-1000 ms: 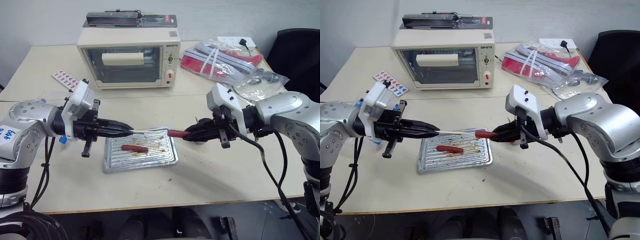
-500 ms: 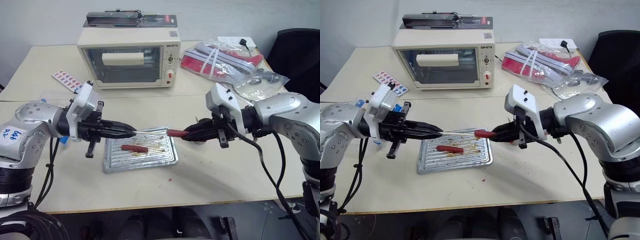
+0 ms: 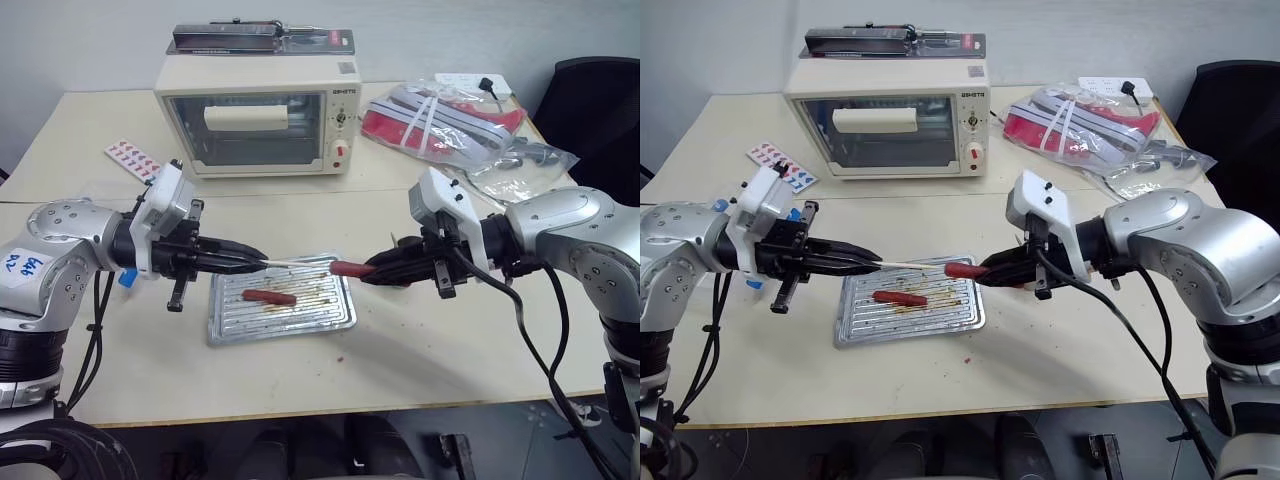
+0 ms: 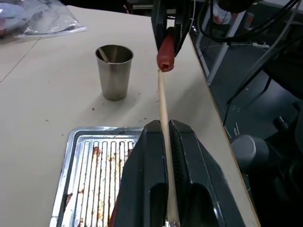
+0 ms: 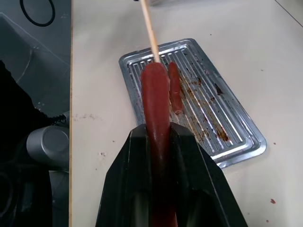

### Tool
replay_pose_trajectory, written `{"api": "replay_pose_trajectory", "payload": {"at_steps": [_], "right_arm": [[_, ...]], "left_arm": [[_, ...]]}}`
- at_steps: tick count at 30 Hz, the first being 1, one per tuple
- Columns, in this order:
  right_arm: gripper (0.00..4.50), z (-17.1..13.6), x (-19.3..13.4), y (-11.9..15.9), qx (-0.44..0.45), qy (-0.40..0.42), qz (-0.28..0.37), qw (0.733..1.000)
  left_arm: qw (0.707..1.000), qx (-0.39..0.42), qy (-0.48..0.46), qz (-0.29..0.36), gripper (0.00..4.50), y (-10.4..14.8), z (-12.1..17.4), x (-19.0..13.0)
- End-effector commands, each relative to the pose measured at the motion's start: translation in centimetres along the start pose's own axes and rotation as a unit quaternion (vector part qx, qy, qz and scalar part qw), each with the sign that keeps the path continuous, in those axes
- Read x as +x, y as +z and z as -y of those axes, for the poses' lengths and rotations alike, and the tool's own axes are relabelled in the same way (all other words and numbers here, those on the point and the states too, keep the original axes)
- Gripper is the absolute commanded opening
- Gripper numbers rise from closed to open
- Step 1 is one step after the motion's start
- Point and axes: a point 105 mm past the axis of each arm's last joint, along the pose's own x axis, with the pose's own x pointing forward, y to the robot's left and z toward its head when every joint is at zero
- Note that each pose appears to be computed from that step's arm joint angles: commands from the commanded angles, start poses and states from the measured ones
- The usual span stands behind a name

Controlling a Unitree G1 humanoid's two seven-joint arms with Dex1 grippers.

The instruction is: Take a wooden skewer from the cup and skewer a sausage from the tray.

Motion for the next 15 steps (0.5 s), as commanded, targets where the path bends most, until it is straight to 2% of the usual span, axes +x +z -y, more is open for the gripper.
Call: {"api": "replay_pose_trajectory", "payload": {"at_steps": [1,15], "right_arm": [[0.3,-0.46,-0.71,1.04,-0.027,-0.006,0.013,1.0],[0.3,0.45,-0.89,0.19,-0.018,-0.025,0.005,1.0]], "left_arm": [[0.999,0.033,0.005,0.003,0.0,1.29,0.02,-0.19],[0.999,0.033,0.003,0.004,0.0,1.47,0.01,-0.38]]}}
